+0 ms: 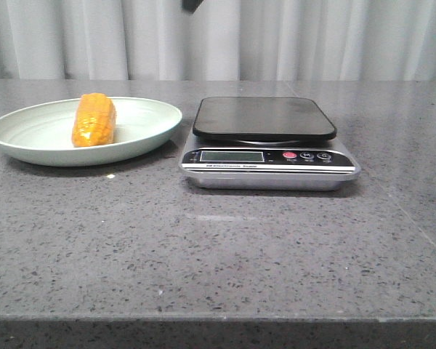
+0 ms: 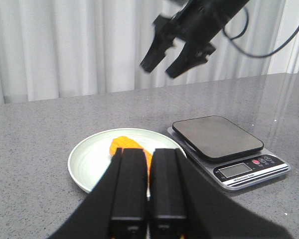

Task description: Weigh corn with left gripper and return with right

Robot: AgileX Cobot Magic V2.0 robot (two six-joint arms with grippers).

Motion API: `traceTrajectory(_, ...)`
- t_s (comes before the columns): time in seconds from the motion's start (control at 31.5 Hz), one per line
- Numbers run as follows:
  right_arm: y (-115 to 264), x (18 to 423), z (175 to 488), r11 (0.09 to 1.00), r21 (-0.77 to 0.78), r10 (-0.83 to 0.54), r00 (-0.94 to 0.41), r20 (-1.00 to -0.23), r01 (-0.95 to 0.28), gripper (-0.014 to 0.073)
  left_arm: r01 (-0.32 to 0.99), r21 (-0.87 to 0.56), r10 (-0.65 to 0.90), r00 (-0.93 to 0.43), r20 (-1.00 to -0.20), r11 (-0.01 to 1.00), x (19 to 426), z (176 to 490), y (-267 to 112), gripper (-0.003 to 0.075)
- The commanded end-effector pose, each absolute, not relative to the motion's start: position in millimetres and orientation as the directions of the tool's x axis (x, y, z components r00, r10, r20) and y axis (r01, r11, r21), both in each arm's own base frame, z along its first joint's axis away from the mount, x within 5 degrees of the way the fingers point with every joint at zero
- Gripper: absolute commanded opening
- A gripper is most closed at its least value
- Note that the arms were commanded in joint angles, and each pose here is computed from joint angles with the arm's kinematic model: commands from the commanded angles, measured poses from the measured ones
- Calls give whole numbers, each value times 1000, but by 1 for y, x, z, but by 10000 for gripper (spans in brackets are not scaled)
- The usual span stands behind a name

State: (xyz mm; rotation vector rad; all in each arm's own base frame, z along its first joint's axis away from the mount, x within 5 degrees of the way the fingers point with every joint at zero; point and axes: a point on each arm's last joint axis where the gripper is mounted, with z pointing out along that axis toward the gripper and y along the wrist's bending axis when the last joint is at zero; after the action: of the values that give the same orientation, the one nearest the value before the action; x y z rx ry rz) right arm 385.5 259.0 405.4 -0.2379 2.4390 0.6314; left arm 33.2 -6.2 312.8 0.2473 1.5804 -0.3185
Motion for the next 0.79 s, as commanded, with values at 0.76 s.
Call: traceTrajectory(0.76,97,231,438,898,238,-29,-587,-809,-371,597,362,-44,-60,33,-998,931,32,326,-7,132)
